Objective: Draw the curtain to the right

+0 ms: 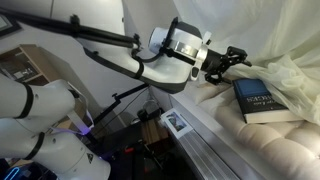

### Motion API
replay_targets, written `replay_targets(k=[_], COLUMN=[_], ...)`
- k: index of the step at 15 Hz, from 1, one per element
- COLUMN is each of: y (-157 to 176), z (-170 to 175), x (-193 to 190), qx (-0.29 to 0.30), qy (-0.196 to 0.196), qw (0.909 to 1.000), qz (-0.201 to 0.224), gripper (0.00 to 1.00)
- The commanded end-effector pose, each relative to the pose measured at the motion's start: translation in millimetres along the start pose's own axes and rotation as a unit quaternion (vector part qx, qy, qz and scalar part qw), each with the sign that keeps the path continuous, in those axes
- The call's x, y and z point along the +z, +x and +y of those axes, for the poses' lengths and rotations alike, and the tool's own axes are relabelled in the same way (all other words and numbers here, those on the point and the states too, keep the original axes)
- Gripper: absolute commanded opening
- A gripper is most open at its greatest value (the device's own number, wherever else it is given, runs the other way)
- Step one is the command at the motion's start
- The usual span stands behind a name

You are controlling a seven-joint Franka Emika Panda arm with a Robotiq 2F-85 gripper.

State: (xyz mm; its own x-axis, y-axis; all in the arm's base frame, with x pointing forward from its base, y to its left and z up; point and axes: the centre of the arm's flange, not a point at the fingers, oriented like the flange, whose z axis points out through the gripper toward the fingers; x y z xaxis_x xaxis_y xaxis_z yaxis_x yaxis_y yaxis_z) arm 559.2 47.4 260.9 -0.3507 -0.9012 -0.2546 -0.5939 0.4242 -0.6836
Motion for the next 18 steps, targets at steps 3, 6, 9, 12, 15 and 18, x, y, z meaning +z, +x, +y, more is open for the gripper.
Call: replay_targets(k=[3, 6, 9, 12, 15, 18], y=[0.2, -2.8, -7.6, -5.0, -6.8, -22.5], z=[13.7, 25.0, 37.0, 47.3, 47.4, 44.0], x=[-52.7, -64.9, -95.9, -122.6, -130.8, -112.9], qx=[-0.117, -0.166, -0.217, -0.273, -0.306, -0.330], qy=[-0.075, -0.123, -0.151, -0.158, -0.152, -0.166], qw=[0.9902, 0.9779, 0.9624, 0.9453, 0.9350, 0.9222], qz=[-0.003, -0.029, -0.060, -0.081, -0.094, -0.116], gripper=[1.00, 1.00, 1.00, 1.00, 1.00, 1.00])
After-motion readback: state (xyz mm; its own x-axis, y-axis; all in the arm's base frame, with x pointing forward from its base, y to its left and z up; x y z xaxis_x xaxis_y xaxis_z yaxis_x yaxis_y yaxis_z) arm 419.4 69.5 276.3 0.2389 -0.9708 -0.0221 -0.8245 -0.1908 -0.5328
